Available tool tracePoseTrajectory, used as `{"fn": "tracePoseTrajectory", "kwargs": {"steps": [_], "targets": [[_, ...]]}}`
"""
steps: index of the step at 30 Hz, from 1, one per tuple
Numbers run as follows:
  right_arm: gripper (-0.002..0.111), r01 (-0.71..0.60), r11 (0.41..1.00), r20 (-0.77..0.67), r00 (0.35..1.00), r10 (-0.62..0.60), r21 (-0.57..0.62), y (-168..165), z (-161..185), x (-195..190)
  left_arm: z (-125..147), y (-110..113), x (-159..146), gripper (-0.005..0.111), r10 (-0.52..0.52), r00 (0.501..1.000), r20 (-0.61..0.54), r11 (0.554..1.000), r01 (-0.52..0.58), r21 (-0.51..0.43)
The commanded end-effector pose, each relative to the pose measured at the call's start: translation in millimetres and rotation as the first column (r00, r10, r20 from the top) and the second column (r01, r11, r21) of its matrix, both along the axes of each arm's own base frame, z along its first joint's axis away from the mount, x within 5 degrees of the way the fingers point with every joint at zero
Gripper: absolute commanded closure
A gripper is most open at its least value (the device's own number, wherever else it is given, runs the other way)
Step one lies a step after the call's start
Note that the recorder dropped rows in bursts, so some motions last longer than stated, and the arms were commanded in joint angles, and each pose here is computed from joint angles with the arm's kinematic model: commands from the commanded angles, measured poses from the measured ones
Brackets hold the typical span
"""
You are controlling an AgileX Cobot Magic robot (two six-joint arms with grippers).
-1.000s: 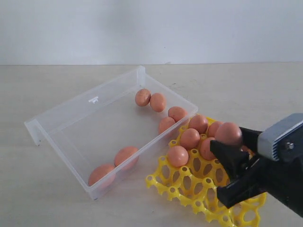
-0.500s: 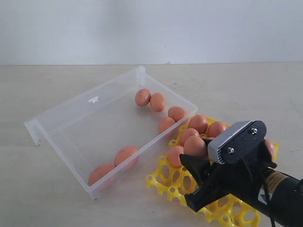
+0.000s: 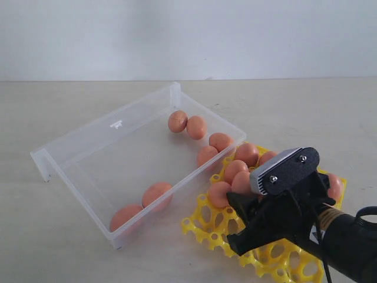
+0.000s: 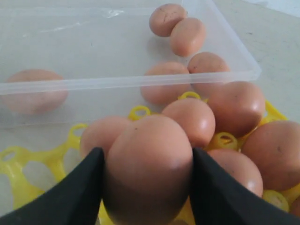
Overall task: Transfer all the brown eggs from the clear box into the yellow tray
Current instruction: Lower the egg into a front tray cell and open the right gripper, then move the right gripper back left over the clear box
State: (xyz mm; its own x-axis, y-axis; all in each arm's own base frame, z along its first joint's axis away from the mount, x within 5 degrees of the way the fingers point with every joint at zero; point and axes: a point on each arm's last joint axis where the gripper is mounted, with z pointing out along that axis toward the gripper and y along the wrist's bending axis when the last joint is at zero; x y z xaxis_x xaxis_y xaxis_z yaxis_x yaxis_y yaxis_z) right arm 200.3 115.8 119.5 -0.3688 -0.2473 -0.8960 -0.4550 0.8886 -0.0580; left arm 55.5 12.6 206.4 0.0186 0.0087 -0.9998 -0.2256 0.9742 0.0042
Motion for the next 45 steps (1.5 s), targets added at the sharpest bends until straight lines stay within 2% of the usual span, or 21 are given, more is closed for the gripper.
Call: {"fn": "tracePoseTrajectory", "kwargs": {"steps": [1, 7, 9, 15, 19, 30, 32, 33, 35, 38, 39, 41, 43, 45], "targets": [[0.108, -0.021, 0.999, -0.026, 0.999, 0.020, -0.046, 0, -3, -1, 2, 0, -1, 0.103, 0.000, 1.000, 0.014, 1.000, 0.000, 0.006], [0.106, -0.036, 0.997, 0.000, 0.999, 0.036, -0.068, 0, -2, -1, 2, 0, -1, 0.103, 0.000, 1.000, 0.014, 1.000, 0.000, 0.006], [0.100, -0.037, 0.997, -0.003, 0.999, 0.037, -0.071, 0, -2, -1, 2, 0, -1, 0.103, 0.000, 1.000, 0.014, 1.000, 0.000, 0.006], [0.071, -0.045, 0.995, -0.005, 0.999, 0.045, -0.091, 0, -3, -1, 2, 0, -1, 0.103, 0.000, 1.000, 0.014, 1.000, 0.000, 0.006], [0.061, -0.044, 0.995, -0.005, 0.999, 0.043, -0.091, 0, -3, -1, 2, 0, -1, 0.103, 0.000, 1.000, 0.014, 1.000, 0.000, 0.006], [0.061, -0.044, 0.995, -0.005, 0.999, 0.043, -0.091, 0, -3, -1, 2, 0, -1, 0.103, 0.000, 1.000, 0.014, 1.000, 0.000, 0.006], [0.061, -0.033, 0.997, 0.033, 0.999, 0.035, -0.073, 0, 1, 1, 2, 0, -1, 0.103, 0.000, 1.000, 0.014, 1.000, 0.000, 0.006], [0.061, -0.005, 0.999, 0.115, 0.993, 0.009, -0.032, 0, 10, 4, 2, 0, -1, 0.103, 0.000, 1.000, 0.014, 1.000, 0.000, 0.006], [0.061, 0.084, 0.992, 0.334, 0.936, -0.113, 0.099, -7, 40, 11, 2, 0, -1, 0.103, 0.000, 1.000, 0.014, 1.000, 0.000, 0.006], [0.061, 0.276, 0.920, 0.407, 0.834, -0.373, 0.279, -24, 77, 19, 2, 0, -1, 0.103, 0.000, 1.000, 0.014, 1.000, 0.000, 0.006], [0.061, 0.288, 0.904, 0.418, 0.814, -0.404, 0.315, -25, 85, 20, 2, 0, -1, 0.103, 0.000, 1.000, 0.014, 1.000, 0.000, 0.006], [0.061, 0.255, 0.920, 0.375, 0.855, -0.358, 0.297, -19, 86, 22, 2, 0, -1, 0.103, 0.000, 1.000, 0.014, 1.000, 0.000, 0.006], [0.061, 0.191, 0.952, 0.310, 0.915, -0.260, 0.238, -8, 82, 25, 2, 0, -1, 0.103, 0.000, 1.000, 0.014, 1.000, 0.000, 0.006], [0.062, 0.142, 0.970, 0.190, 0.965, -0.180, 0.198, 4, 78, 30, 2, 0, -1, 0.103, 0.000, 1.000, 0.014, 1.000, 0.000, 0.006]]}}
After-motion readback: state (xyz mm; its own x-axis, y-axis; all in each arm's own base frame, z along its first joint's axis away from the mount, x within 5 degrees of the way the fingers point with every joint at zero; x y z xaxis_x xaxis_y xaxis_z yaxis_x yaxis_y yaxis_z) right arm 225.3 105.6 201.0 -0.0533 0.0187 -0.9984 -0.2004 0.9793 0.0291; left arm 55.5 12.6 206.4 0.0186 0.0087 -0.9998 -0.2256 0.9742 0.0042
